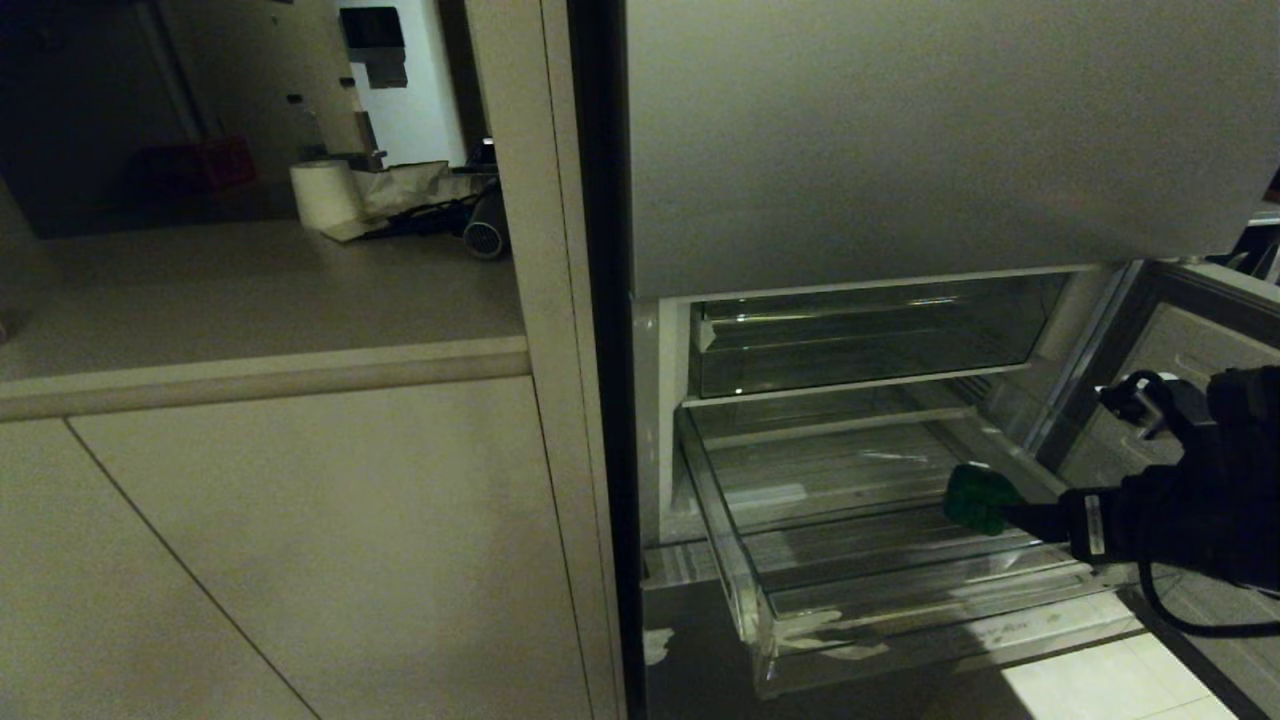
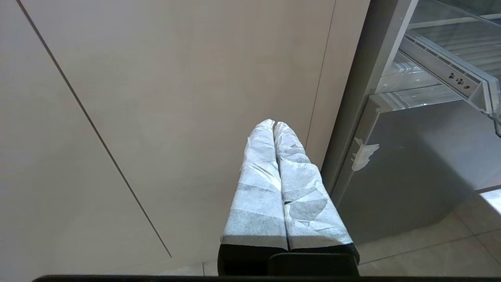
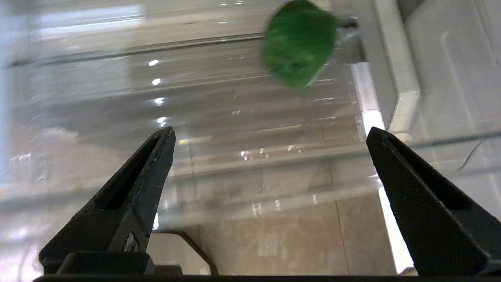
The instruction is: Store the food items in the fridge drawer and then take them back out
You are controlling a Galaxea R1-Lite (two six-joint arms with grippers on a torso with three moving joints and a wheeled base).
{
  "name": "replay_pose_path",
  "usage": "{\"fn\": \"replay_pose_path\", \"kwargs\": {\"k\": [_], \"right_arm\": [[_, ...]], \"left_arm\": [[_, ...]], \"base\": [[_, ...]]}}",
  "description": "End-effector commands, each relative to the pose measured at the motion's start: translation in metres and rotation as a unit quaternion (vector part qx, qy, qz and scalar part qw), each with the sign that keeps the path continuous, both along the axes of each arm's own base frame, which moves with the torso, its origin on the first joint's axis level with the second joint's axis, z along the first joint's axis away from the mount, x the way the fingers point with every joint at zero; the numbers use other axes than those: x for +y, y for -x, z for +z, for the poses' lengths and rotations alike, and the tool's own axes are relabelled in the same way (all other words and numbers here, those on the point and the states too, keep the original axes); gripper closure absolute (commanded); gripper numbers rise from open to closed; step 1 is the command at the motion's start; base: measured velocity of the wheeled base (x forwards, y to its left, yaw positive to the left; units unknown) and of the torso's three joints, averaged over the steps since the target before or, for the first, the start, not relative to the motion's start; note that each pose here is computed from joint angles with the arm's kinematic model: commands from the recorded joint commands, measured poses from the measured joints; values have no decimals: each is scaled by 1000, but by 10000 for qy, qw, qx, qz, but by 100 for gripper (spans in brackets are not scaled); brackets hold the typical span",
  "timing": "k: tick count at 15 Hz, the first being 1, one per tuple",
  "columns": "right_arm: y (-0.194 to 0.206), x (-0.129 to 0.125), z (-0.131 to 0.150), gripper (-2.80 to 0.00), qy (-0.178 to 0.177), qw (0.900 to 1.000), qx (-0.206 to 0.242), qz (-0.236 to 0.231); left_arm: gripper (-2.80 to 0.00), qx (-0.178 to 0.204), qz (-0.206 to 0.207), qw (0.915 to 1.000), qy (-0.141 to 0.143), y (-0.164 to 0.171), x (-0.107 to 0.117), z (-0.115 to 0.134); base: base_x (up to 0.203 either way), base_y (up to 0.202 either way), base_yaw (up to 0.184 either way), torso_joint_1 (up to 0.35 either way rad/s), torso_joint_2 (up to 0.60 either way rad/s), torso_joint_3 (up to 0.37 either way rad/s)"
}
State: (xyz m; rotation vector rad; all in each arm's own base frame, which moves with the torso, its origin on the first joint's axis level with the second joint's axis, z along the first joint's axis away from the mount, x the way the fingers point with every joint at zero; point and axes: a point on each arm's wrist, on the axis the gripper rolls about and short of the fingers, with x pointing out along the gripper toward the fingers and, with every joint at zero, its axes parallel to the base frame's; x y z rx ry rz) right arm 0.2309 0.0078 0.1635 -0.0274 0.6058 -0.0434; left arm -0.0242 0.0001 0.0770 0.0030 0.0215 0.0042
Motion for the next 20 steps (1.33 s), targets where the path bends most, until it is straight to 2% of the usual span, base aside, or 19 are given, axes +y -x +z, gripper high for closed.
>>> {"fn": "replay_pose_path", "kwargs": {"k": [1, 6, 9, 13, 20], "right_arm": [[-31, -5, -20, -280, -20, 9996, 228, -140], [-100, -7, -41, -280, -94, 9998, 45, -172], [-127, -7, -52, -280, -81, 9997, 124, -204], [-144, -13, -73, -280, -86, 9989, 357, -303], [-156, -29, -82, -280, -94, 9978, 399, -529]], "left_arm": [[0, 8, 2, 10000, -1, 0, 0, 0], [0, 8, 2, 10000, -1, 0, 0, 0], [0, 8, 2, 10000, -1, 0, 0, 0], [0, 8, 2, 10000, -1, 0, 0, 0], [0, 8, 2, 10000, -1, 0, 0, 0]], "base": [[0, 0, 0, 0, 0, 0], [0, 0, 0, 0, 0, 0], [0, 0, 0, 0, 0, 0], [0, 0, 0, 0, 0, 0], [0, 0, 0, 0, 0, 0]]}}
